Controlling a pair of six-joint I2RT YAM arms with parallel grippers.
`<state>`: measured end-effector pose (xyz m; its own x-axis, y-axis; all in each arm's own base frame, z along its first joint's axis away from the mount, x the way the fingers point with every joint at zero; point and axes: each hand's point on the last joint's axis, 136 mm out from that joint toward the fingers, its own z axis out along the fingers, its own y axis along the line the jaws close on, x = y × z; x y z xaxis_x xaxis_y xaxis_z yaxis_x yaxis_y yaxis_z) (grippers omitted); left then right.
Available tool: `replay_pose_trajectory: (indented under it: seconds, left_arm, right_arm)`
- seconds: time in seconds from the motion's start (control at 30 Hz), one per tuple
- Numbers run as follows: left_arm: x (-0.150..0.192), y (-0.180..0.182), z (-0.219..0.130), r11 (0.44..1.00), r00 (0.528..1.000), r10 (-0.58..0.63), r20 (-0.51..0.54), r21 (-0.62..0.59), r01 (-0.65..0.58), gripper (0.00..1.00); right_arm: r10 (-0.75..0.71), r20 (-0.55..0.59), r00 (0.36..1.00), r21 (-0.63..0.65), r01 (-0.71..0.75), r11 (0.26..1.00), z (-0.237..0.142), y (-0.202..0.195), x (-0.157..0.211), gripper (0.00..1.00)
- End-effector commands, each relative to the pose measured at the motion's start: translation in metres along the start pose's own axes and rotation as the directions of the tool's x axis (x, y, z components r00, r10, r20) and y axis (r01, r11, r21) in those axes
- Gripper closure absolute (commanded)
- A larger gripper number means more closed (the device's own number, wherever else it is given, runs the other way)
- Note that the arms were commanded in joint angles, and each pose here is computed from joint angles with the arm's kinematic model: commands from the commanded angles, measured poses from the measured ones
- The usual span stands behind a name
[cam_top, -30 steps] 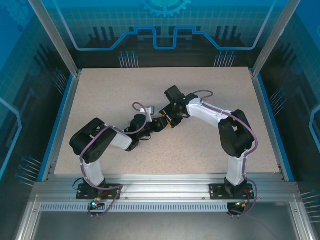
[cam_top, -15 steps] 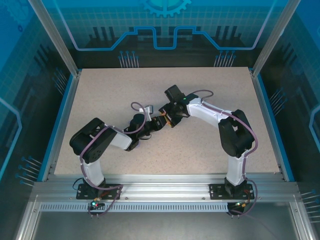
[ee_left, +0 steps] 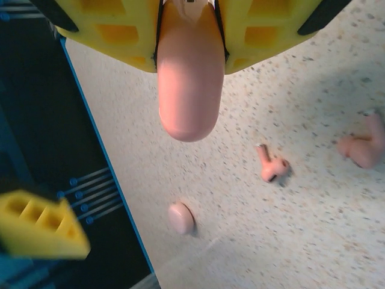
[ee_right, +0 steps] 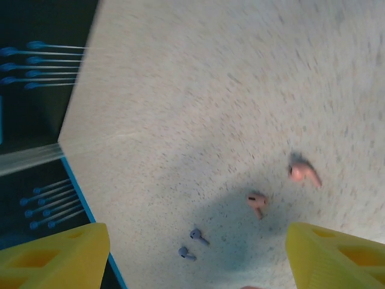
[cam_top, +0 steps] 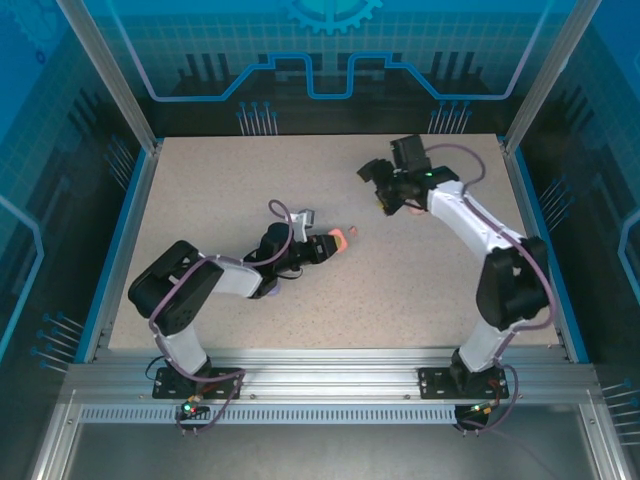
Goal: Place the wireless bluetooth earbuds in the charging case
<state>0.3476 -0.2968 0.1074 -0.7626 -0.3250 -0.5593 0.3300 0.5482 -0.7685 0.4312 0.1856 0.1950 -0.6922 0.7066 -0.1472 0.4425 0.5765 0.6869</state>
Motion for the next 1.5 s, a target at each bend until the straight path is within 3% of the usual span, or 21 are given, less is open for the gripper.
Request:
replay_pose_trajectory:
  seconds: [0.0,0.27,0.6,0.93,1.27,1.47]
  left_arm:
    - [-0.006,-0.032,-0.007,0.991,0.991,0.116,-0.061,0.073,-0.112,0.97]
    - [-0.019,-0.053,-0.014,0.982,0.984,0.15,-0.096,0.127,-0.138,0.95]
    - [-0.027,-0.078,-0.017,0.968,0.972,0.185,-0.142,0.194,-0.156,0.95]
    - [-0.035,-0.093,-0.018,0.959,0.97,0.194,-0.145,0.235,-0.157,0.95]
    - [-0.042,-0.111,-0.029,0.946,0.968,0.218,-0.124,0.271,-0.178,0.95]
    - [-0.041,-0.11,-0.03,0.946,0.969,0.217,-0.121,0.27,-0.178,0.95]
  right_arm:
    - [-0.257,-0.014,0.966,0.018,0.257,0.966,-0.014,-0.028,0.015,0.22]
    - [-0.472,-0.02,0.881,-0.218,0.457,0.862,-0.02,-0.045,0.055,0.23]
    - [-0.572,-0.007,0.82,-0.462,0.504,0.729,-0.041,-0.037,0.088,0.25]
    - [-0.568,-0.073,0.82,-0.457,0.479,0.75,-0.019,-0.043,0.091,0.27]
    - [-0.424,-0.136,0.896,-0.31,0.368,0.877,0.018,-0.101,0.066,0.33]
    - [-0.42,-0.126,0.899,-0.36,0.353,0.864,-0.001,-0.098,0.065,0.33]
